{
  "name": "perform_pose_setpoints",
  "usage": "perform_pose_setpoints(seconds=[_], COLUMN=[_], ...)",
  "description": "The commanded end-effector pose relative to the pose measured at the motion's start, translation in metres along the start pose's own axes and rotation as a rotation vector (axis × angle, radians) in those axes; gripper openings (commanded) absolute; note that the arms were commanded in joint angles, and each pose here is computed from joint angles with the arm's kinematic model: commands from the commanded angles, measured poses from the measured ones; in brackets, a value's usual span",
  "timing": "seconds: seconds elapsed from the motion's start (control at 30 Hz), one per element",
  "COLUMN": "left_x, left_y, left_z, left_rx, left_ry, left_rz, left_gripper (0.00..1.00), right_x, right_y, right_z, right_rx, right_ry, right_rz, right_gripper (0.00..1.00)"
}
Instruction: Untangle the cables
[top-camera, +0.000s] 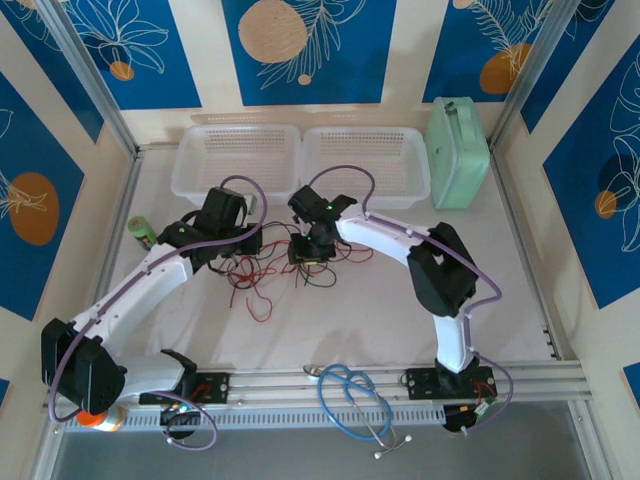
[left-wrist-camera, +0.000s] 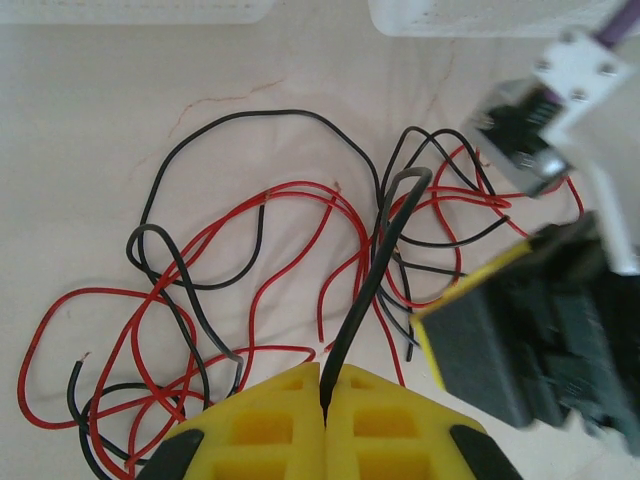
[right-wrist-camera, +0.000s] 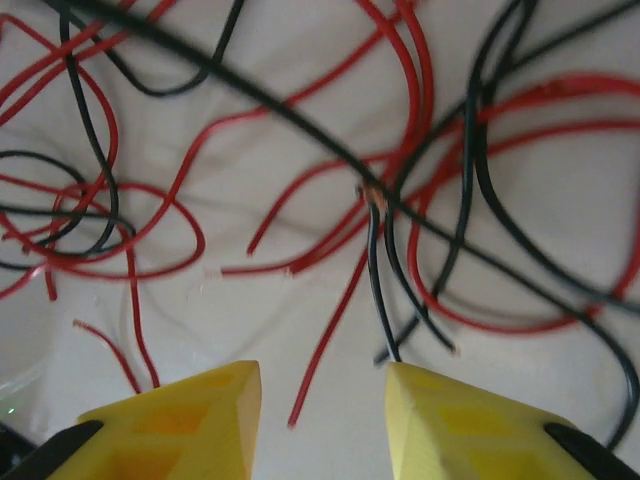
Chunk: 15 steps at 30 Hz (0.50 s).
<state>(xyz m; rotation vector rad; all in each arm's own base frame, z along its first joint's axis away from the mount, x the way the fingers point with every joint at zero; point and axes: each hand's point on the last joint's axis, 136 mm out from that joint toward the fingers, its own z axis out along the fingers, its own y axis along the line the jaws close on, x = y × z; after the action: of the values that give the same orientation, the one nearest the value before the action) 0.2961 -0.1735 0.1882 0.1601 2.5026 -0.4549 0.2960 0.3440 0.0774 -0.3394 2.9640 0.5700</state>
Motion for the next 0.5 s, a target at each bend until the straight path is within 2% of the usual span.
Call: perform_pose_setpoints(seconds=[0.0,0.47], left_x=[-0.012,-0.015], left_y=[-0.012,-0.016], left_z=[-0.008,-0.008], left_rx=[0.035,0.053], left_ry=[-0.028,-0.036], left_rz=[0.010,0.022], left_gripper=[0.00,0.00], right_x=[-0.009,-0.029], right_y=[0.003,-0.015], right_z=[0.009,0.039], right_rx=[-0.010,0.084], right_ry=[0.024,0.034], right_rz=[-0.010,0.035], right_gripper=[0.34,0.31])
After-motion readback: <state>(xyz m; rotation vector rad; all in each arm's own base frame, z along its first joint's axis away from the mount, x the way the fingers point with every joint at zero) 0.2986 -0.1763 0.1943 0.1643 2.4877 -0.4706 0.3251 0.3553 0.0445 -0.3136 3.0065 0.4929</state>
